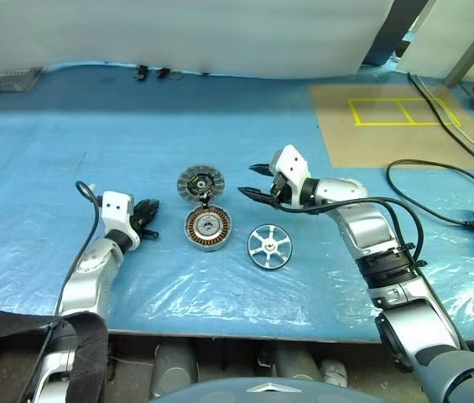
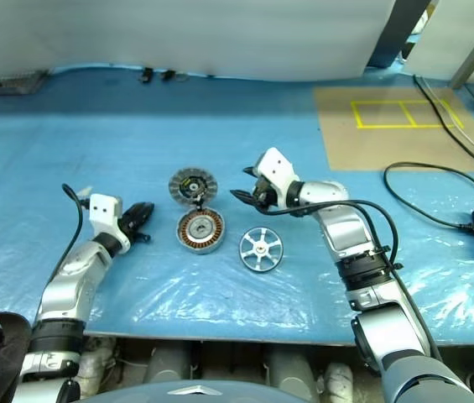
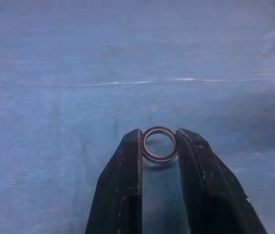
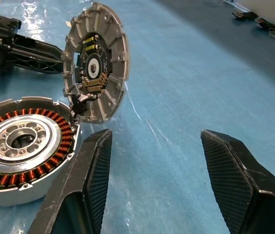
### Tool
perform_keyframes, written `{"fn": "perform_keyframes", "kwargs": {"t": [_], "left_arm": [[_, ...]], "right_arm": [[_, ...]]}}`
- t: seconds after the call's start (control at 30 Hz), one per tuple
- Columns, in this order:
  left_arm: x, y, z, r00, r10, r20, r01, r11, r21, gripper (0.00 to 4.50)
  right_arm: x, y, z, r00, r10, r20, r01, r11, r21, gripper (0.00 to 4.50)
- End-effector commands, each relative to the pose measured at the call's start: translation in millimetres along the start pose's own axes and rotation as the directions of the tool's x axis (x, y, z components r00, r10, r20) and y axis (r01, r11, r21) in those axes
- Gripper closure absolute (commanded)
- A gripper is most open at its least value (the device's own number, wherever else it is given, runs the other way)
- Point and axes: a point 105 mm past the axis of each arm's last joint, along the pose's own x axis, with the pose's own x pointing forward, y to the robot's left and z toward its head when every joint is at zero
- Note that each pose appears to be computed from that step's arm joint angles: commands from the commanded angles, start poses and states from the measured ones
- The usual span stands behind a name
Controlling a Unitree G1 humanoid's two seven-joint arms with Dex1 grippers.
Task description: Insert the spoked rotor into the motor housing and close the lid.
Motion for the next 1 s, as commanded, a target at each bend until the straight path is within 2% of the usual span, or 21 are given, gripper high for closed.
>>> {"fn": "perform_keyframes", "kwargs": {"t": [0.03,0.27,0.63,0.8,1.0], "left_arm": [[-11,-6,28,0.990,-0.076,0.115,0.075,0.997,0.012,3.83],[-29,-26,42,0.958,-0.232,0.167,0.237,0.971,-0.010,3.83],[-30,-76,59,0.860,-0.502,0.091,0.498,0.865,0.057,3.83],[-27,-86,45,0.835,-0.551,-0.019,0.550,0.832,0.075,3.83],[-20,-86,35,0.841,-0.538,-0.053,0.541,0.834,0.109,3.83]], "right_arm": [[-8,13,10,0.993,0.110,0.050,-0.112,0.992,0.049,1.56],[-10,21,10,0.983,0.178,0.042,-0.180,0.982,0.064,1.56],[-17,27,4,0.966,0.259,-0.012,-0.258,0.964,0.065,1.56],[-18,28,4,0.964,0.267,-0.019,-0.266,0.963,0.054,1.56],[-19,28,5,0.961,0.276,-0.028,-0.275,0.960,0.049,1.56]]}}
